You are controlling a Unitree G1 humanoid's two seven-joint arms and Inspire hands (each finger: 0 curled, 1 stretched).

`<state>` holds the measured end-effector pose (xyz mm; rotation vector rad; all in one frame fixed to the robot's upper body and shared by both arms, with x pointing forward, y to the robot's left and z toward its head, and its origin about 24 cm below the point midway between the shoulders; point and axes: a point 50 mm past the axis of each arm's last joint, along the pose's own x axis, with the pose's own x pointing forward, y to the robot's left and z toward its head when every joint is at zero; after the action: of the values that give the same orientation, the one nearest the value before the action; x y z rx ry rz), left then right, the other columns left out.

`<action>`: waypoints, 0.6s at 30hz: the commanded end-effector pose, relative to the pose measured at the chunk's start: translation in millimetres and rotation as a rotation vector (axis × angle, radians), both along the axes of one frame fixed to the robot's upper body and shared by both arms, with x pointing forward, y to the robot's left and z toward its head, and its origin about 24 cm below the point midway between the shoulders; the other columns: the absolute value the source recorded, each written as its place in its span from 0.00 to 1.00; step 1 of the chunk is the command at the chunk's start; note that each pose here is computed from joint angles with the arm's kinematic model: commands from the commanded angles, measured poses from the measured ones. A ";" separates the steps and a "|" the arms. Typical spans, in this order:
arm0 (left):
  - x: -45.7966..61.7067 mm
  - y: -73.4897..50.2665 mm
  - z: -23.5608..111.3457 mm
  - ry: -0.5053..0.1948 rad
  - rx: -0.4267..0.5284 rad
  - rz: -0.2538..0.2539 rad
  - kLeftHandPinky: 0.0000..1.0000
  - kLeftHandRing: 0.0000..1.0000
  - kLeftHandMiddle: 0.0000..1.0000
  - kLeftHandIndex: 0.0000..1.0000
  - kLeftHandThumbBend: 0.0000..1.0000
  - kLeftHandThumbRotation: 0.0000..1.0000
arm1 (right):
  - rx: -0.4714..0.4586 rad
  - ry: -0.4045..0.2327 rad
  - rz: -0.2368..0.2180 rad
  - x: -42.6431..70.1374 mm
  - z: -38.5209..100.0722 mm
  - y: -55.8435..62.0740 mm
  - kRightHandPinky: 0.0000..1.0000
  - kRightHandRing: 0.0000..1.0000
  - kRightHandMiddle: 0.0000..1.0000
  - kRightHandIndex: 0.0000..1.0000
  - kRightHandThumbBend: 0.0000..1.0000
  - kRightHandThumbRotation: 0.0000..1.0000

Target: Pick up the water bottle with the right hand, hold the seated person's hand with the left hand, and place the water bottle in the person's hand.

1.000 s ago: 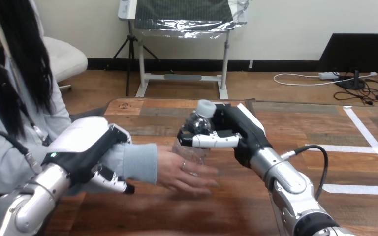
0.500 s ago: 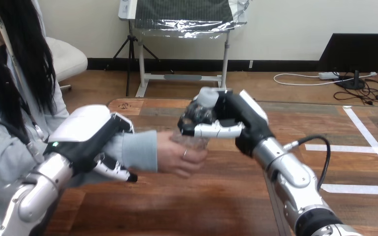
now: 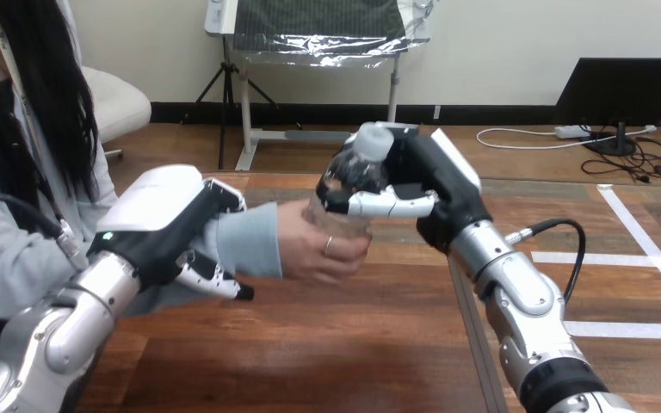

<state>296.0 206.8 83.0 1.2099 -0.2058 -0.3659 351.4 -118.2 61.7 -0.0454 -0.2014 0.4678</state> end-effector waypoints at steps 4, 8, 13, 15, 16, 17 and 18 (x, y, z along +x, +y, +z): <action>13.7 -13.1 20.0 -0.088 -0.038 -0.027 0.26 0.33 0.40 0.42 0.84 0.00 | 0.078 -0.111 0.101 1.0 28.9 26.4 0.18 0.22 0.34 0.41 0.88 0.01; 13.6 -13.2 19.6 -0.090 -0.046 -0.028 0.26 0.32 0.39 0.41 0.84 0.00 | 0.069 -0.114 0.095 0.2 29.2 24.8 0.18 0.22 0.34 0.41 0.88 0.01; 13.4 -13.2 18.9 -0.096 -0.047 -0.029 0.26 0.32 0.40 0.42 0.83 0.00 | 0.075 -0.101 0.095 0.3 28.9 23.5 0.18 0.22 0.34 0.41 0.88 0.00; 13.4 -12.6 18.4 -0.094 -0.053 -0.029 0.25 0.32 0.40 0.42 0.84 0.00 | 0.072 -0.096 0.092 0.6 28.6 22.5 0.18 0.22 0.34 0.41 0.87 0.00; 13.6 -12.5 18.2 -0.094 -0.055 -0.029 0.25 0.32 0.40 0.42 0.84 0.00 | 0.070 -0.094 0.092 0.8 28.5 22.2 0.18 0.22 0.34 0.41 0.87 0.00; 13.5 -12.3 18.0 -0.092 -0.058 -0.029 0.25 0.32 0.40 0.42 0.84 0.00 | 0.069 -0.091 0.091 1.2 28.5 21.7 0.18 0.22 0.34 0.41 0.87 0.00; 13.4 -12.3 17.9 -0.092 -0.059 -0.030 0.26 0.32 0.40 0.42 0.84 0.00 | 0.069 -0.090 0.092 1.5 28.5 21.4 0.18 0.22 0.34 0.41 0.87 0.00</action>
<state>298.6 202.2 84.6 1.1894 -0.2351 -0.3555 348.0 -124.3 63.5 -0.0090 -0.2047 0.4525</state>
